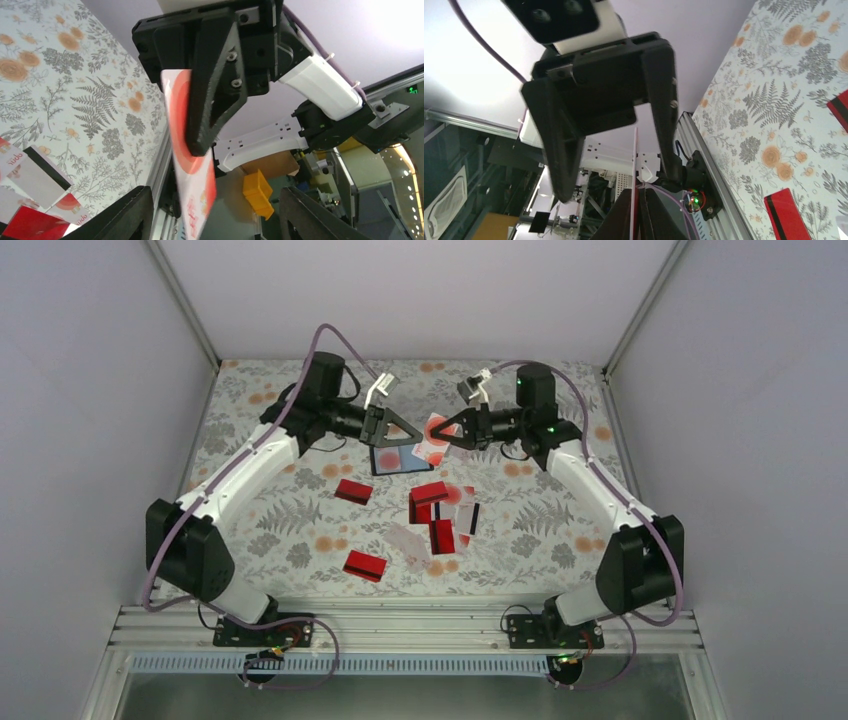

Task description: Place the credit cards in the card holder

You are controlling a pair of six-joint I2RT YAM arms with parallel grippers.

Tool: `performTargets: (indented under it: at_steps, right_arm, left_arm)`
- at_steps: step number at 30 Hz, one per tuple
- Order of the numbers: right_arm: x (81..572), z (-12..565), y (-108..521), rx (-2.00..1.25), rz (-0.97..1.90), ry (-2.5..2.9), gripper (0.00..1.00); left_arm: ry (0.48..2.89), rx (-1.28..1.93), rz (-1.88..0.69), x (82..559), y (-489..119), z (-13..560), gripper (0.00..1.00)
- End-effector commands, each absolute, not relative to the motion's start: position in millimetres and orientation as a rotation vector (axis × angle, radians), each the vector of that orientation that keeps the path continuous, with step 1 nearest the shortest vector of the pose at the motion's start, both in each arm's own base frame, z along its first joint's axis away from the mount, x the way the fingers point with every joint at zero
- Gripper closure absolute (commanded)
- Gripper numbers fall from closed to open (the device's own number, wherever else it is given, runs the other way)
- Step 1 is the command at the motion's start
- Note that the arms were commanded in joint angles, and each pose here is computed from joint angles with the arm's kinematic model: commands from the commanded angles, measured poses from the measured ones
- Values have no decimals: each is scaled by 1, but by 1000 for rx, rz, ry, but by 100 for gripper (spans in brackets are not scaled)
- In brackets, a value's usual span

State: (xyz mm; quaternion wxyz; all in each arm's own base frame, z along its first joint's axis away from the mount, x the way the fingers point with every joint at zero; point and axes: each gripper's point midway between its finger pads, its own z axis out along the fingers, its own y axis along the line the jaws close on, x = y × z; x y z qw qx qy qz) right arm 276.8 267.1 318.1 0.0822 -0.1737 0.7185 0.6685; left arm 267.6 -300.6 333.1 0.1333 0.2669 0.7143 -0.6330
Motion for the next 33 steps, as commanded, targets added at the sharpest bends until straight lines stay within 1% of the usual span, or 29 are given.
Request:
performTargets:
  at_steps: [1,9,15,17,20,22,24,27,30,33]
  right_arm:
    - [271,332,276,-607,2040,2123,96]
    - [268,338,282,-672,2059,2104,96]
    - [265,338,284,-691,2064,2099,96]
    - [265,338,284,-692,2064,2099,96]
    - [265,338,285,-694,2063,2099,96]
    - [265,337,285,-695,2063,2099,96]
    - [265,337,285,-694,2060,2099,96]
    - [265,337,285,-693,2058,2101,96]
    - [264,338,285,-698,2058,2097,96]
    - [264,339,284,-699,2057,2096,96]
  left_arm:
    - [2032,819,-1870,271,-307,342,40]
    - [2037,840,-1888,271,-317,340,51]
    - [2043,852,-1901,271,-324,340,67]
    - [2043,856,-1903,271,-325,340,75]
    - [2043,857,-1904,269,-325,340,79]
    - [2037,862,-1904,268,-324,342,78]
    - [2037,866,-1899,265,-323,343,66]
    - [2047,855,-1896,262,-319,341,55]
    - [2051,847,-1894,258,-315,340,53]
    - [2055,838,-1893,256,-311,340,55]
